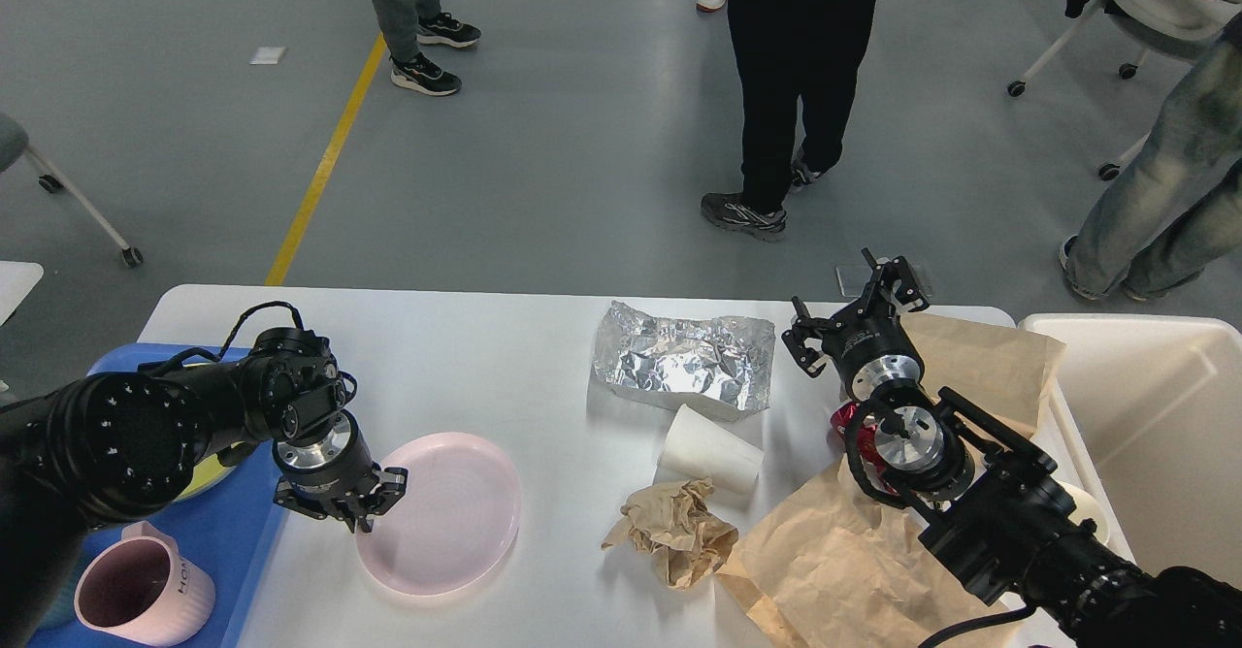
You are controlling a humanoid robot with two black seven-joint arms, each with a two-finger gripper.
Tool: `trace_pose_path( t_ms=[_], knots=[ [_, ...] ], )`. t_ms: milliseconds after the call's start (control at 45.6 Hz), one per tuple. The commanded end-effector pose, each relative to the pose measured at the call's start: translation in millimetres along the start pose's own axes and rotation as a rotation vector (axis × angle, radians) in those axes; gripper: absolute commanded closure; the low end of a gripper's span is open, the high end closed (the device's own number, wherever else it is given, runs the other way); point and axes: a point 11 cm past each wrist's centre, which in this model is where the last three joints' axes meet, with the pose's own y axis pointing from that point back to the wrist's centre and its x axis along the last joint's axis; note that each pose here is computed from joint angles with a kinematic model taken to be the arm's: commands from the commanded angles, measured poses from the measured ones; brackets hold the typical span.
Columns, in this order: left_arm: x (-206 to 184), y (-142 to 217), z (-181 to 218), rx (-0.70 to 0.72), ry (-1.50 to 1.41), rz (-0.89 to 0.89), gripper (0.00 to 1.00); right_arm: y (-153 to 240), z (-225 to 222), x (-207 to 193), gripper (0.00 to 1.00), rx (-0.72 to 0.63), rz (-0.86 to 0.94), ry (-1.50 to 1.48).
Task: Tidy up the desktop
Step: 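Grip the pink plate rim with the left gripper and lift, then place the pink plate onto the yellow plate on the tray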
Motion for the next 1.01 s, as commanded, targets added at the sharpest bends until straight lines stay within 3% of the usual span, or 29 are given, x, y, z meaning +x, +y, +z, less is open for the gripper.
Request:
trace_pose_path(
  t_ms=[0,175,526,723,987],
  knots=[
    [2,5,-1,0.000,-0.001,-0.013,1.00,0,0,0,0.00,0.000,0.000,0.000],
    [12,32,-6,-0.012,0.005,-0.046,1.00,0,-1,0,0.00,0.001,0.000,0.001],
    [60,111,-19,-0.043,0.050,0.129,1.00,0,0,0,0.00,-0.001,0.000,0.000],
    [86,175,-38,-0.082,0.105,0.260,1.00,0,0,0,0.00,0.000,0.000,0.000],
    [86,212,-122,-0.113,0.291,0.350,1.00,0,0,0,0.00,0.000,0.000,0.000]
  ],
)
